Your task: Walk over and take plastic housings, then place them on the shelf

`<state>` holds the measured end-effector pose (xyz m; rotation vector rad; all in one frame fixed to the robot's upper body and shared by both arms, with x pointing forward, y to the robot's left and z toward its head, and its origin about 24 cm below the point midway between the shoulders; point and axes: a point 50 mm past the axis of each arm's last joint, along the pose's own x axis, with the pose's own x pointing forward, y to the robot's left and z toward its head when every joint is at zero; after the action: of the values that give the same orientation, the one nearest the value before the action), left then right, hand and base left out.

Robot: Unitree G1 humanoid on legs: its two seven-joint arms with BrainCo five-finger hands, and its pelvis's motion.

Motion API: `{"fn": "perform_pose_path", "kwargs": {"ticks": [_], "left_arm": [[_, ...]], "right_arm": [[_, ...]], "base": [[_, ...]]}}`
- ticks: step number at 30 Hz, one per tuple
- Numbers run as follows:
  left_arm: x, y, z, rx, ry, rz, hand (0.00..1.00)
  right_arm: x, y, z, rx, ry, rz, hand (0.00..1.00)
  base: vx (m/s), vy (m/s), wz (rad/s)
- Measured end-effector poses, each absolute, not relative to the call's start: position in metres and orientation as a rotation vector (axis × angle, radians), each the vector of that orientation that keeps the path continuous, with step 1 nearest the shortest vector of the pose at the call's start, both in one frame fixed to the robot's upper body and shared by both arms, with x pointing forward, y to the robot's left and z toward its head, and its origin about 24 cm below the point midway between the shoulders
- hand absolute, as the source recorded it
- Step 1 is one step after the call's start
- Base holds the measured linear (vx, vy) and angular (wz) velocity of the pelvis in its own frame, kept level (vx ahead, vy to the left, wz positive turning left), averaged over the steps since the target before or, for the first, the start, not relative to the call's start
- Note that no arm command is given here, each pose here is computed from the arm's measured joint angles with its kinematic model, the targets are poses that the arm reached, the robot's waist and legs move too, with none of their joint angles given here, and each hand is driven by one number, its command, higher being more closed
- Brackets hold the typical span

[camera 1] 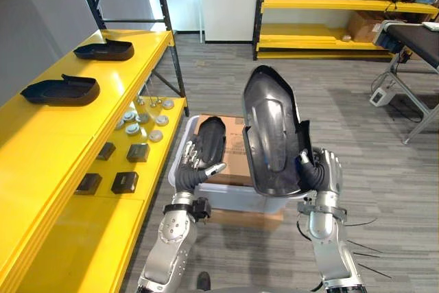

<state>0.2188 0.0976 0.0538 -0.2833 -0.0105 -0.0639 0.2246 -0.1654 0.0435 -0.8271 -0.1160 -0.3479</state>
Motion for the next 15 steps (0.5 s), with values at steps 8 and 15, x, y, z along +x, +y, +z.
{"fn": "perform_pose_path", "kwargs": {"ticks": [8,15], "left_arm": [[0.217,0.09,0.051,-0.344,0.023,-0.096,0.0],[0.215,0.081,0.036,-0.368,0.104,-0.121,0.0]], "right_arm": [[0.224,-0.15,0.039,-0.822,-0.123,-0.28,1.0],[0.223,-0.128,0.039,-0.801,-0.166,-0.194,1.0]], "base": [[0.0,0.0,0.0],[0.0,0.0,0.0]]}}
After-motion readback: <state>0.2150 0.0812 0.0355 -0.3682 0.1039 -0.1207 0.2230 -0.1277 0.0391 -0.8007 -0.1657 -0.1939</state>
